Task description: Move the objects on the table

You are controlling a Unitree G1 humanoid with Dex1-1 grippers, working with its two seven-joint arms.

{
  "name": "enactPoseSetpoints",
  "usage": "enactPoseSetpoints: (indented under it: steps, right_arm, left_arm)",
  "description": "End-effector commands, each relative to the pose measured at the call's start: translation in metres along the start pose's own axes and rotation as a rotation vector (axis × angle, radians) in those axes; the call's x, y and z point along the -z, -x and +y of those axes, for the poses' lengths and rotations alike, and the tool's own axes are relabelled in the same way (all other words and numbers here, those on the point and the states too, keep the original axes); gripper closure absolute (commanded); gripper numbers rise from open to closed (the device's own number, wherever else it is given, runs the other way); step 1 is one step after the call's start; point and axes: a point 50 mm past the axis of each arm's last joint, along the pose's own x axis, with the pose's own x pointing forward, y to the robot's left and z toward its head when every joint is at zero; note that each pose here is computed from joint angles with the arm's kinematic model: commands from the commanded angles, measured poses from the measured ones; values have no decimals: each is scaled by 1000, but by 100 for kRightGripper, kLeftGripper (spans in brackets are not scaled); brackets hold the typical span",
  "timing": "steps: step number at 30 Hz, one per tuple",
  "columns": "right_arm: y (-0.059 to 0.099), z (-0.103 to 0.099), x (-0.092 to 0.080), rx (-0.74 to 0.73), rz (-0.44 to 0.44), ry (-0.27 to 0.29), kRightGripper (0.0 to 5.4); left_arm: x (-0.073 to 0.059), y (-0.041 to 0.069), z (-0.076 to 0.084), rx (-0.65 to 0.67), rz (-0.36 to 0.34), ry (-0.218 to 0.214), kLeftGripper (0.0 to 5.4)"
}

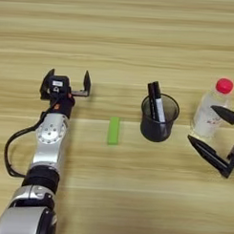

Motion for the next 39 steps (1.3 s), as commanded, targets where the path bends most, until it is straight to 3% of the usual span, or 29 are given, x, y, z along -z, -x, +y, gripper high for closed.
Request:
enactPoseSetpoints:
  steps: [1, 10, 13, 22, 26, 33, 39]
  right_arm:
    - [-17, 2, -13, -43, -3, 82, 2]
    - [-54, 20, -20, -88, -12, 117, 2]
    - [-68, 23, -19, -75, -4, 100, 2]
    - [-98, 18, -26, 34, 2, -26, 2]
    - [-106, 6, -28, 96, 13, -75, 2]
    - [-113, -8, -16, 160, 46, -161, 2]
    - [-116, -15, -1, 175, 94, -266, 2]
  left_arm:
    - [0, -2, -3, 11, 6, -6, 0]
    - [0, -2, -5, 13, 8, -5, 0]
    - [0, -2, -5, 13, 9, -4, 0]
    - [1, -1, -7, 16, 10, -4, 0]
    - [1, -1, -8, 18, 10, -3, 0]
    - [1, 0, -9, 18, 8, -3, 0]
    - [0, 0, -9, 19, 8, -3, 0]
